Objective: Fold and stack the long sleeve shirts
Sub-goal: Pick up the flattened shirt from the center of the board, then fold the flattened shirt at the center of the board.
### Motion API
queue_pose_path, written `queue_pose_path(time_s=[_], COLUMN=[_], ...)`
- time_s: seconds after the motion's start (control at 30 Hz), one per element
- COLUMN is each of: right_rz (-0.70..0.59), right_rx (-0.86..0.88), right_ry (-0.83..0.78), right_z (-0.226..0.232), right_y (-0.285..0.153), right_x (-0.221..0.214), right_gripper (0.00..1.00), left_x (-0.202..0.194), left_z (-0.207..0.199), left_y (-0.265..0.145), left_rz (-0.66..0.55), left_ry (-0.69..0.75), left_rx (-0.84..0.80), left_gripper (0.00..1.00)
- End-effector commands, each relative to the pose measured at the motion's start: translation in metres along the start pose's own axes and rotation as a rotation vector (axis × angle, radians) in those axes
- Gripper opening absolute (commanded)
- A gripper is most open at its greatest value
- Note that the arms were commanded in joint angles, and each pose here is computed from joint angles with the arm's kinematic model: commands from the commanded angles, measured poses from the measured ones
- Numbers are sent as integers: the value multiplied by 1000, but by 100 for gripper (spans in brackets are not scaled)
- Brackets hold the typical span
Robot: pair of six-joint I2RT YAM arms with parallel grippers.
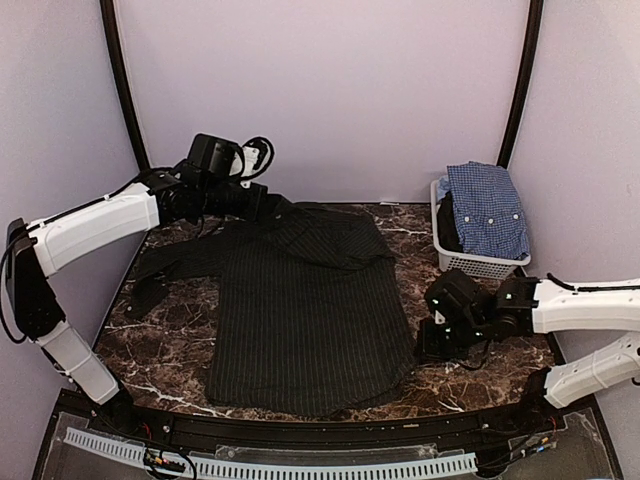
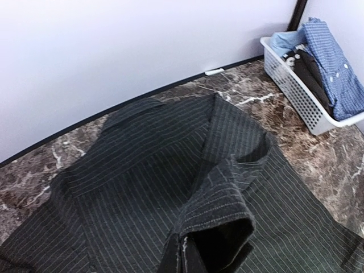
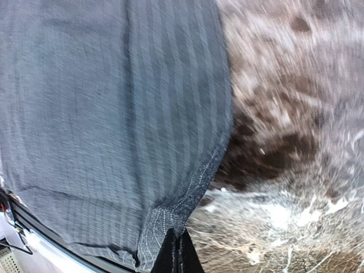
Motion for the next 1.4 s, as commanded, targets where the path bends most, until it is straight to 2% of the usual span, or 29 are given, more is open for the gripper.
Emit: queue_pose_path(time_s=[0.0, 0.2, 0.4, 0.7, 1.0, 1.37], right_rz=[-75, -60, 19, 80, 105, 162], right_rx=[12, 32, 85, 217, 294, 339], right_ry=[-93, -269, -418, -461, -484, -506], right_z=[23, 68, 112, 142, 166, 174], right_y=[-13, -5, 22, 42, 47, 52], right_x=[20, 20, -3, -21, -21, -30], right_gripper=[0, 0, 0, 0, 0, 0], left_x=[35, 63, 88, 96, 100, 126], left_z=[28, 50, 87, 135, 158, 175], left_y=[-33, -43, -49, -42, -36, -59], left_rz=[-160, -264, -317, -332, -337, -414], left_ry=[-31, -32, -70, -114, -138, -176], left_rx=[183, 334, 459, 555, 586, 597], left_gripper=[0, 0, 0, 0, 0, 0])
Point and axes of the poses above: each gripper's point midway between its finger pads, its own y axis out along the fingers, its own z axis along the line the jaws close on, x = y × z, the point moved 3 cm from there along -y, back along the fingers, and after that the axes turned 4 degrees about -y, right-handed, at the moved point
